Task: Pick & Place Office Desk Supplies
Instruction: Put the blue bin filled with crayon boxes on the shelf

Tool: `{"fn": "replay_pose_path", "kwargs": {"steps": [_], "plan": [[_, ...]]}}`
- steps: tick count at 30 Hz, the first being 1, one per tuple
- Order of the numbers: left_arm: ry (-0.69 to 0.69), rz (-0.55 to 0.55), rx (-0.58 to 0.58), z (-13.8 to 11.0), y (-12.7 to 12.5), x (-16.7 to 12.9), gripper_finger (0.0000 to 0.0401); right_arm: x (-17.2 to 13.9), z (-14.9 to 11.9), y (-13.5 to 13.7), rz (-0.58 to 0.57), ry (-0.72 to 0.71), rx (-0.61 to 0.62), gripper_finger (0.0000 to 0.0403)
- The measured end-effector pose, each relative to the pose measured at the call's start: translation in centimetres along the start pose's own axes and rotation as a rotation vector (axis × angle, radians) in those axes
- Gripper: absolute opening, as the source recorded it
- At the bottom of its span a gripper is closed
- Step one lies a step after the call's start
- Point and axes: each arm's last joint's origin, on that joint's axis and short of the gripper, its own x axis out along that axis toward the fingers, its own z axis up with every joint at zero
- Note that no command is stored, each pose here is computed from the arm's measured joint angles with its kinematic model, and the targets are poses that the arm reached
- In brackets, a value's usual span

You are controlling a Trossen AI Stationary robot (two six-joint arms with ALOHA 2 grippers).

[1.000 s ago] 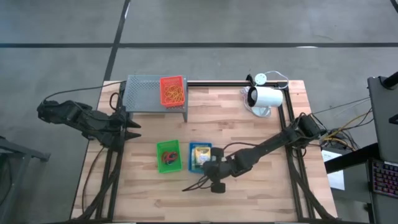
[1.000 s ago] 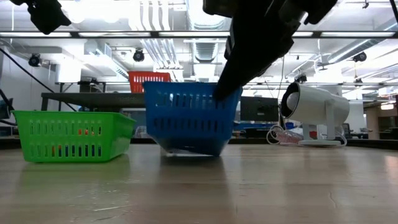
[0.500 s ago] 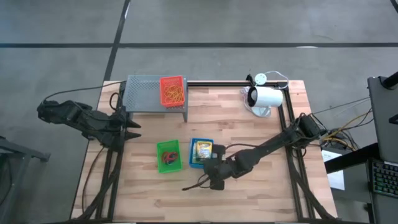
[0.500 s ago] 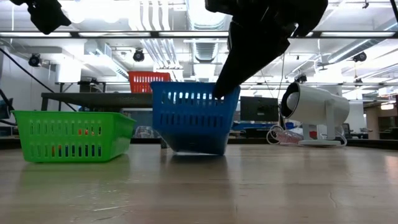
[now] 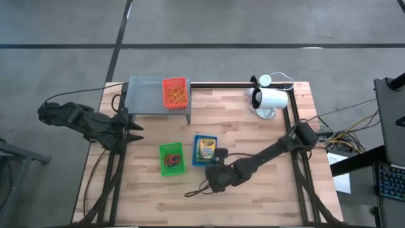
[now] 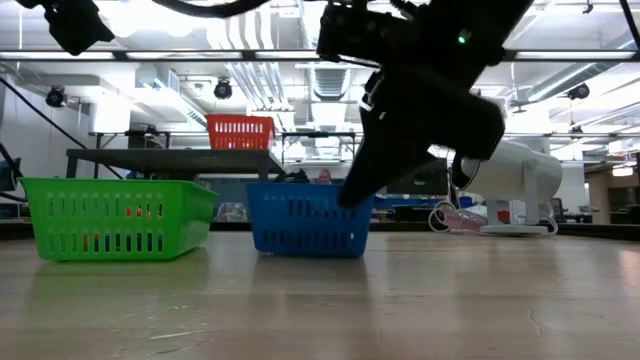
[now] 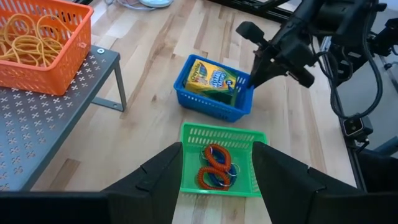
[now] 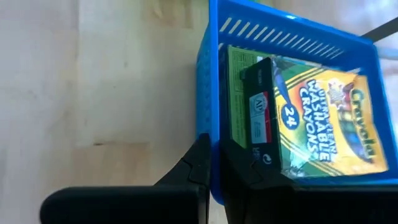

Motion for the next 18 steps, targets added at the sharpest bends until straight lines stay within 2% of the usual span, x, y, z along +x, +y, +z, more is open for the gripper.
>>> {"fn": "replay_pose_path", "kwargs": {"steps": [4, 18], "plan": [[-0.002, 0.0, -0.001, 0.01, 0.01, -0.02, 0.02, -0.18, -0.1, 0.26, -0.052, -0.007, -0.028, 0.0011], [-0.001, 0.0, 0.0, 0.0, 0.0, -0.01, 0.0201, -0.51, -0.23, 0.39, -0.108, 0.004, -0.066, 0.0011]]}}
